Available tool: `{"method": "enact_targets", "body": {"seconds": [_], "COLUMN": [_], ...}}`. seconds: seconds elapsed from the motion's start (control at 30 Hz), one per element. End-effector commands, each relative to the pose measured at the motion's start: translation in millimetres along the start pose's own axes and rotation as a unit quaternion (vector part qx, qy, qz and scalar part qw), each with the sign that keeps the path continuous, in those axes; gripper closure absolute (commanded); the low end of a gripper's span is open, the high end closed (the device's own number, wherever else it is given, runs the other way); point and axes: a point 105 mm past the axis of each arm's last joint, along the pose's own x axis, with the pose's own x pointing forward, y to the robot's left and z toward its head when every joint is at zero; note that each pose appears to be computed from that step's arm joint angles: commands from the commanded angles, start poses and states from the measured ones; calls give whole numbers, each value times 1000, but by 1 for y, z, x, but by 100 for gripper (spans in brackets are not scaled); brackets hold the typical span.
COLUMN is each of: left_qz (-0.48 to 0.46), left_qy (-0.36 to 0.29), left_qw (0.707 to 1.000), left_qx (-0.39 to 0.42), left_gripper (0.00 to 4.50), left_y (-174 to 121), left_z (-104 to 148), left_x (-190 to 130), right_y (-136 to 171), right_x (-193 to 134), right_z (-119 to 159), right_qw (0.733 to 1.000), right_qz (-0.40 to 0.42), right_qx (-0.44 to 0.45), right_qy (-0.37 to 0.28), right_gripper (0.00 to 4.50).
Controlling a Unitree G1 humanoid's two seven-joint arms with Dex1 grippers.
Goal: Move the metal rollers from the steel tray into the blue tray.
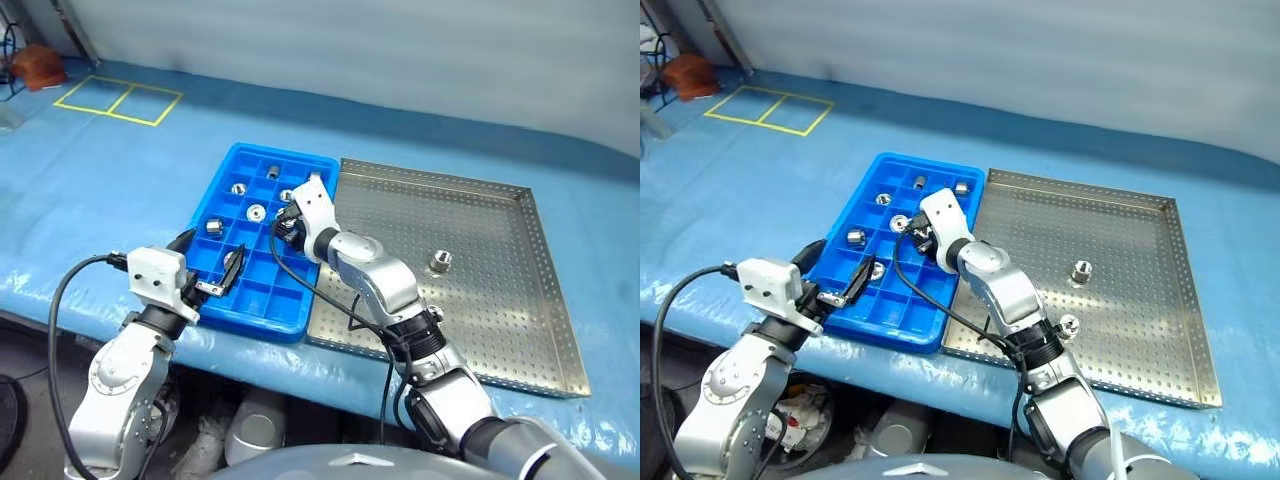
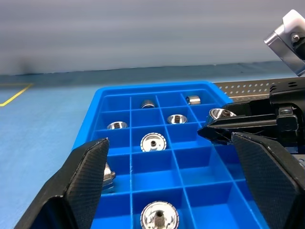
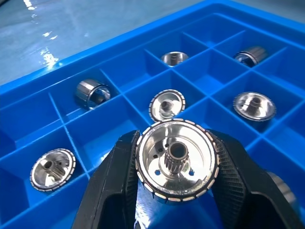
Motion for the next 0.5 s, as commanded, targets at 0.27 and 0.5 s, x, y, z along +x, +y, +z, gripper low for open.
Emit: {"method": "enact_targets", "body": {"seconds": [0.27,0.5], "left_qz": [-3,-26], "left_qy": [-33,-38], "left_qw": [999,999], "left_qx": [6,0], "left_gripper": [0,0], "left_y": [-4,-9], "left_z": [17,18], "left_x": [-1,7], "right_y": [-6,-21], "right_x": [-2,-14], "right_z": [5,7], "right_qw": [1000,1000], "right_qz": [10,-10], "right_qx": [-9,-14], "right_qy": [-16,-17], "right_gripper": [279,279]}}
